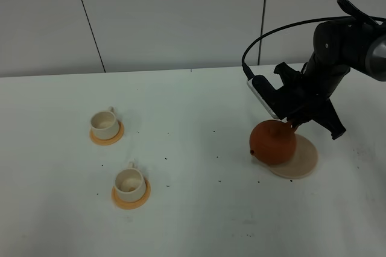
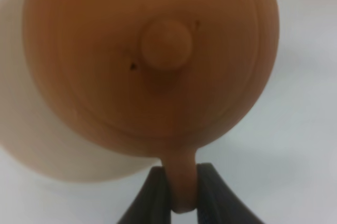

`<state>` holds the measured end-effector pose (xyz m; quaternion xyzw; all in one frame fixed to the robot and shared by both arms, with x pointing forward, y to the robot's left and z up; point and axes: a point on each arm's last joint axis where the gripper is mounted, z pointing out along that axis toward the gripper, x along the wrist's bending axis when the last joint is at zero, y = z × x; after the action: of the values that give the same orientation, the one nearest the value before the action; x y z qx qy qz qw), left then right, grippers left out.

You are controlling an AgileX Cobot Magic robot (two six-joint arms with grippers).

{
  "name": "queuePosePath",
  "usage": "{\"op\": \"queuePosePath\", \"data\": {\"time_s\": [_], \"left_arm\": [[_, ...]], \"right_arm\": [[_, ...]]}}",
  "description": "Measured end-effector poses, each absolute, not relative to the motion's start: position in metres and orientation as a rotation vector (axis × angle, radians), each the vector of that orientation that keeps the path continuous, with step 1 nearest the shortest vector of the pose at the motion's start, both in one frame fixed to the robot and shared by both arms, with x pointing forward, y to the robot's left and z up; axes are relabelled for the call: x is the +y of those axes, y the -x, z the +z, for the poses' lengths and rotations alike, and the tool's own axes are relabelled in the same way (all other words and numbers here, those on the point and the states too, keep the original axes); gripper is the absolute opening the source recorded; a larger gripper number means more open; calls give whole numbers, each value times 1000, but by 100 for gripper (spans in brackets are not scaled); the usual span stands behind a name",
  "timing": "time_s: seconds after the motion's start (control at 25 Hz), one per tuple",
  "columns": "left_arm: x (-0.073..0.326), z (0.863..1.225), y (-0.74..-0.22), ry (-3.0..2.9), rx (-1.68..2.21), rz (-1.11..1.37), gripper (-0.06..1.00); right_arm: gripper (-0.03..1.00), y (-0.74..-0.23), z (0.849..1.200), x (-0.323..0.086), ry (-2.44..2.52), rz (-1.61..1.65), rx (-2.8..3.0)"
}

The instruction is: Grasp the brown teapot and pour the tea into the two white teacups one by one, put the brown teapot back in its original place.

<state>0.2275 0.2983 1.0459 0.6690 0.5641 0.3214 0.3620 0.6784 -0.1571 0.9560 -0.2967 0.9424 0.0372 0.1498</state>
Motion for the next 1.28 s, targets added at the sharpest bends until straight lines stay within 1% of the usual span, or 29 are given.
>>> {"op": "queuePosePath", "data": {"time_s": [0.88,1.28], "left_arm": [[298,1046,-228,-1723,1453,828,20],[298,1046,-228,-1723,1453,828,20]], "right_arm": [[10,-673,956,-157,531,177,2860],[10,-672,974,-153,307,263,2944]]}}
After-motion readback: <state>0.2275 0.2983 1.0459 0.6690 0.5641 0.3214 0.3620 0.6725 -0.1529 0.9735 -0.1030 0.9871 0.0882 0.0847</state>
